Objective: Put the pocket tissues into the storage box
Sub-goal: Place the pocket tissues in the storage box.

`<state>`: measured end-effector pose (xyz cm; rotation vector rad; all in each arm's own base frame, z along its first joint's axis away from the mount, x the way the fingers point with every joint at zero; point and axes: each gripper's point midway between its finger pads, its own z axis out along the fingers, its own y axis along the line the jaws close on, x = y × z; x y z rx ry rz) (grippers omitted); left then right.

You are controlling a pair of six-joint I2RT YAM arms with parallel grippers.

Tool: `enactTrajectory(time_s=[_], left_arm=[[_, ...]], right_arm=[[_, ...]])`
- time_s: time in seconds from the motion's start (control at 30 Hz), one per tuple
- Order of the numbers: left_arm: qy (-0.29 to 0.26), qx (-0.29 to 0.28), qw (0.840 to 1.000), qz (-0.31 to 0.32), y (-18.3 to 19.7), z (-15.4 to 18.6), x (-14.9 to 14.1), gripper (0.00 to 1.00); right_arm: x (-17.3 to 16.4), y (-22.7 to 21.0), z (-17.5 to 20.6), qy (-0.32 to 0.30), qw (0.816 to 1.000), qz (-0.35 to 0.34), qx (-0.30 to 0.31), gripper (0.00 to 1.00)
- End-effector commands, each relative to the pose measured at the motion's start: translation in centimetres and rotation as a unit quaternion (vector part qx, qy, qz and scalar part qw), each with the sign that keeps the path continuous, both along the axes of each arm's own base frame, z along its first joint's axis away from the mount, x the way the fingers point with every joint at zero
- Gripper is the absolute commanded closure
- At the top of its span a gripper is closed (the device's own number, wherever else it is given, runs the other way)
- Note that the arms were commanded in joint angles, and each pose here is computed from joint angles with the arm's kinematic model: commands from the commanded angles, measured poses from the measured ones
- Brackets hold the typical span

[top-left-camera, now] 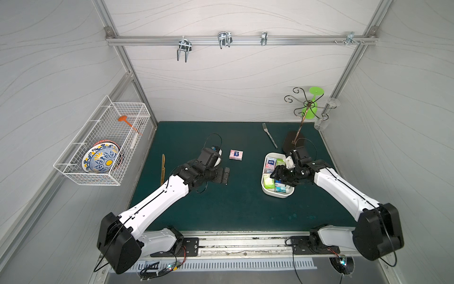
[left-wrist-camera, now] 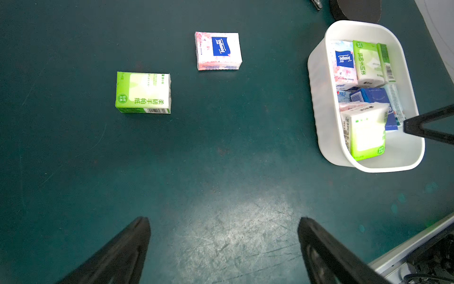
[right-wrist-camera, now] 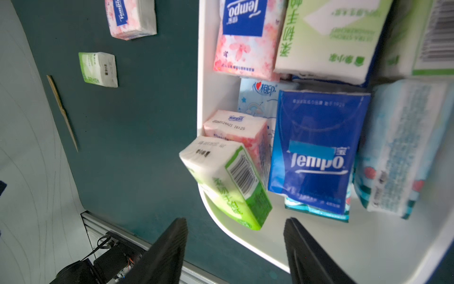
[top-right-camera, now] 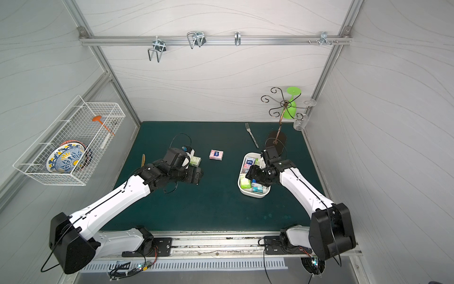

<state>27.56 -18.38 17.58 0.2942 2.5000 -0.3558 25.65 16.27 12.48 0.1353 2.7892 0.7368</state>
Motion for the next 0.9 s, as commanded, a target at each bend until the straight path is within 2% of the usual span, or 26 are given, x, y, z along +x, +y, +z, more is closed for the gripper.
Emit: enactTrajectory(time_s=[0.0, 0.1, 0.23, 0.4, 0.57, 0.7, 0.87], left_arm=[[-0.014, -0.014, 1.0, 0.003, -0.6, 0.9, 1.0, 0.02], [-0.013, -0.016, 1.0, 0.001, -0.9, 1.1, 1.2, 0.02], [-0.013, -0.016, 1.0, 0.001, -0.9, 1.3, 1.2, 0.02], [-0.011, -0.014, 1.0, 0.002, -0.7, 1.1, 1.1, 0.02], [-0.014, -0.009, 1.0, 0.003, -0.5, 1.2, 1.0, 0.02], [-0.017, -0.005, 1.0, 0.006, -0.2, 1.2, 1.0, 0.02], [-0.015, -0.009, 1.0, 0.008, -0.2, 1.0, 0.9, 0.02]], right_arm=[[-0.9, -0.7, 0.2, -0.003, 1.0, 0.013, -0.022, 0.32], [-1.2, 0.2, 0.4, -0.002, 1.0, 0.027, -0.001, 0.38], [-2.5, 2.6, 0.3, 0.004, 0.998, 0.059, 0.022, 0.62], [-3.9, 3.8, -2.0, 0.032, 0.997, 0.061, 0.019, 0.74], [-2.8, 2.5, -3.6, 0.024, 0.999, 0.029, -0.024, 0.75], [-1.9, 2.8, -3.4, 0.008, 0.999, 0.024, -0.023, 0.74], [-2.4, 3.0, -4.4, 0.028, 0.999, 0.033, -0.023, 0.73]])
